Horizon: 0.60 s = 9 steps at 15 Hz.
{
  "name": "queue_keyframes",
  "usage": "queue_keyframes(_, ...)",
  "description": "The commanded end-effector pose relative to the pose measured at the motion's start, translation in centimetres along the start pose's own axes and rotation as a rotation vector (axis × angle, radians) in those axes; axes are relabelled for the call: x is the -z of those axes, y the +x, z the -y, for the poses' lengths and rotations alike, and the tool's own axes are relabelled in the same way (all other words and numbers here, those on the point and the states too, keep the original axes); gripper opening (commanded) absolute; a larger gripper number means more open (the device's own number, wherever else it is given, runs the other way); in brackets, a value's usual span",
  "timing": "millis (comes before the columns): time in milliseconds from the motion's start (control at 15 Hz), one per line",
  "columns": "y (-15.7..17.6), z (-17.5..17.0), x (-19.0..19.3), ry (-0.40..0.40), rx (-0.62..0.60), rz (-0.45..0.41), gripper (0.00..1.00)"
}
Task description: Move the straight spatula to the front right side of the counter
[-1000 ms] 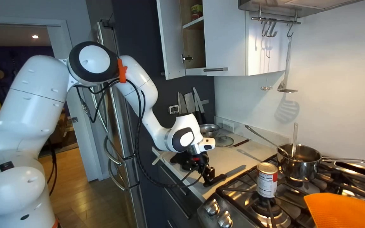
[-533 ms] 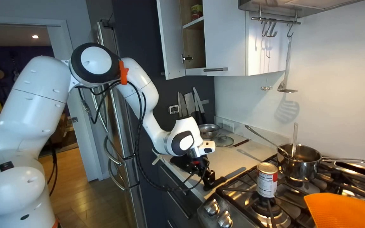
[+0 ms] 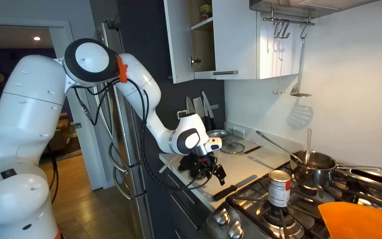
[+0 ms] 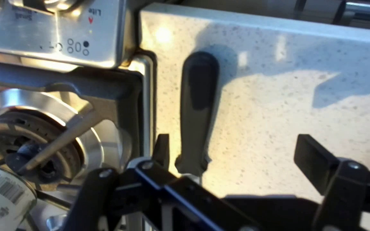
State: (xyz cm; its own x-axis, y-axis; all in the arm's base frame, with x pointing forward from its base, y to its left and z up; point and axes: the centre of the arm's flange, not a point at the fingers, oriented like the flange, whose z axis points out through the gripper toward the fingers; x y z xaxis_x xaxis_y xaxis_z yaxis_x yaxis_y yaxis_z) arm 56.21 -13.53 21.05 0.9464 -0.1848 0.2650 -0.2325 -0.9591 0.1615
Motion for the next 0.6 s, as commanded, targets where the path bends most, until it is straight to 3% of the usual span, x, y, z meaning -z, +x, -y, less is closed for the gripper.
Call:
queue_keyframes(0, -0.4, 3.4, 6.4, 0.028, 0.031, 0.031, 1.00)
queue_keyframes(267, 1.3, 6.6, 12.9, 0.048, 0.030, 0.057, 1.00)
queue_keyframes(533, 2.8, 7.2, 19.2, 0.069, -0.056, 0.084, 1.00)
